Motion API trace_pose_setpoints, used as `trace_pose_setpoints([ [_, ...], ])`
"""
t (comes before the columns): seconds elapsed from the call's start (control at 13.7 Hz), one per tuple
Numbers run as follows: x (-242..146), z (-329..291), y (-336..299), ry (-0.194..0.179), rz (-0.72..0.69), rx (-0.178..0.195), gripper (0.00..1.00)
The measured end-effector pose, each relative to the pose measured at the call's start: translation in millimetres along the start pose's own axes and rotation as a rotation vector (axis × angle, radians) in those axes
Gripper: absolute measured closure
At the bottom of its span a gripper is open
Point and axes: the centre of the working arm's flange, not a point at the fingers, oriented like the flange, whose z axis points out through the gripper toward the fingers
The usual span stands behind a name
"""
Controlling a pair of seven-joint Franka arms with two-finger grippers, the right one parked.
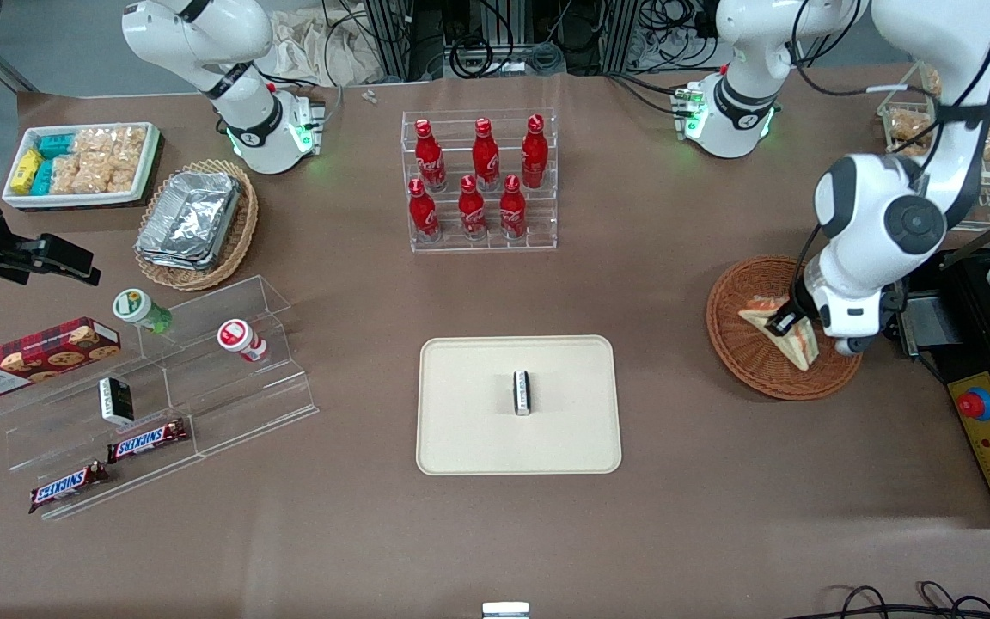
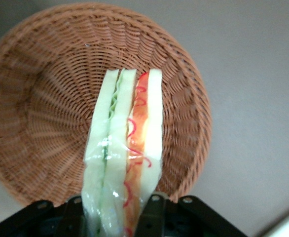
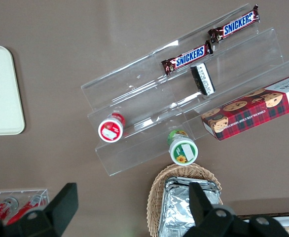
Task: Place sandwich from basket to tray
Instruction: 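Lift the sandwich and carry it toward the white tray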
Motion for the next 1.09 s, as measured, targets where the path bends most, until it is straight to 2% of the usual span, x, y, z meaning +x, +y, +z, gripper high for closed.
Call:
trace_pose_setpoints([
  [0.07, -8.6, -32.6, 7.7, -0.008, 0.037, 0.025, 0.8],
  [0.15, -17.6, -71.5, 19.2, -0.017, 0.084, 0.049, 0.8],
  [0.22, -27.1, -114.3, 34.4, -0.017, 0.136, 0.057, 0.8],
  [0.36, -48.4, -190.0, 65.0, 0.007, 0.246, 0.033, 0.8],
  [0.51, -68.4, -223.6, 93.2, 0.013, 0.422, 0.006, 0.8],
  [0.66, -91.6, -215.4, 130.0, -0.034, 0.592, -0.003, 0.8],
  [0.8, -113.0, -179.2, 164.5, -0.103, 0.684, 0.001, 0.8],
  [0.87, -120.7, -157.1, 180.3, -0.116, 0.72, 0.008, 0.8],
  [1.09, -139.9, -82.1, 224.8, -0.071, 0.749, 0.059, 0.8],
])
